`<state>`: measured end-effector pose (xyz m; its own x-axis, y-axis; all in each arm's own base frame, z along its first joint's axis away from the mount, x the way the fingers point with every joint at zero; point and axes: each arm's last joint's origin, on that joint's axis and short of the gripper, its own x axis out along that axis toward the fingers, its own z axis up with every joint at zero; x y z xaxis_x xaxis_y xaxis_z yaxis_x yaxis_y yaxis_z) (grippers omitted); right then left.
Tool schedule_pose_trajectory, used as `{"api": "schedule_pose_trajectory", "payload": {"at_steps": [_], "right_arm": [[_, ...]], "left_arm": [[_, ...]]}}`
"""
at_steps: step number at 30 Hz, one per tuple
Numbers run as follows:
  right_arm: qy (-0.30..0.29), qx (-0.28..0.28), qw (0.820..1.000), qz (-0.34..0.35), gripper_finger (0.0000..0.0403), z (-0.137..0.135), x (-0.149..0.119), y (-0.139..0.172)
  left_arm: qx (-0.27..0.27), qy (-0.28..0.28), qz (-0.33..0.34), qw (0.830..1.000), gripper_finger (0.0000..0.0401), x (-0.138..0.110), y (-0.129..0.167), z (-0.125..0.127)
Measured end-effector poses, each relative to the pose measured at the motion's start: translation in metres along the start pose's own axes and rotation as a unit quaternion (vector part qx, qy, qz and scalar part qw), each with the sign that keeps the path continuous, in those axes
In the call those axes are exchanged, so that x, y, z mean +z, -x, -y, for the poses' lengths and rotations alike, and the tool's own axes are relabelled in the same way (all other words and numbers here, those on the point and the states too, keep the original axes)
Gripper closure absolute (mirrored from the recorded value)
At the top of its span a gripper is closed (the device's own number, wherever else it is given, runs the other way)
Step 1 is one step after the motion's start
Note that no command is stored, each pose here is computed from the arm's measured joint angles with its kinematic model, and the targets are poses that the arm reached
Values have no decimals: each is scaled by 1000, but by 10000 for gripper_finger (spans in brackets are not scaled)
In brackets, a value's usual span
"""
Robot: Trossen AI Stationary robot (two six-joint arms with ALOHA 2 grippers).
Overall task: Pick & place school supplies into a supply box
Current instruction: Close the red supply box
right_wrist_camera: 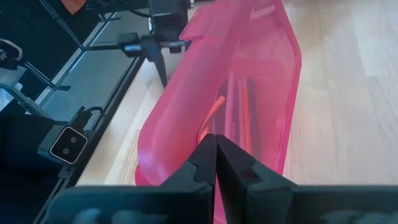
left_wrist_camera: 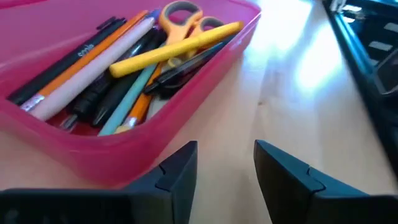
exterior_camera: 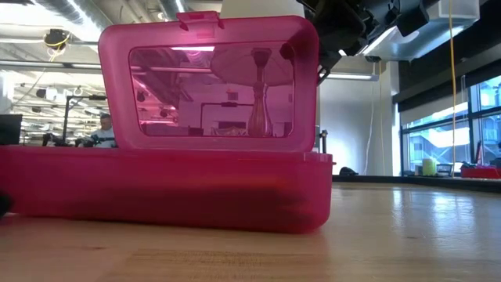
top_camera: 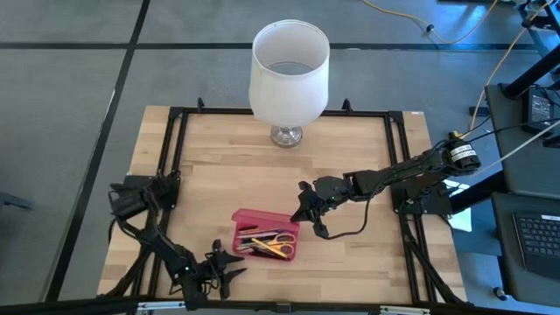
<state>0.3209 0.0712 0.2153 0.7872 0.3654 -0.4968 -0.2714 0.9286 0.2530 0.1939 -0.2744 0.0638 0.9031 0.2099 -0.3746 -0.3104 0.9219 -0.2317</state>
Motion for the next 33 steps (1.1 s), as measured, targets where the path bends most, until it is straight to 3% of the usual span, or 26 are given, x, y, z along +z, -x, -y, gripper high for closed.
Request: {"api": "schedule_pose_trajectory", "payload": {"at_steps": [6,19,33], "right_arm": [[2,0,1000,0,389,0,0,0],[17,24,1000,-3,389,-18,-3,-4],[9,16,1000,-24,389,-20,-30,-44]], "left_arm": [[27,-3,27,999,247,-5,-9,-6],[31,5,30,999,250,0,-19,-6],[31,6,29,999,248,0,-19,-6]]}}
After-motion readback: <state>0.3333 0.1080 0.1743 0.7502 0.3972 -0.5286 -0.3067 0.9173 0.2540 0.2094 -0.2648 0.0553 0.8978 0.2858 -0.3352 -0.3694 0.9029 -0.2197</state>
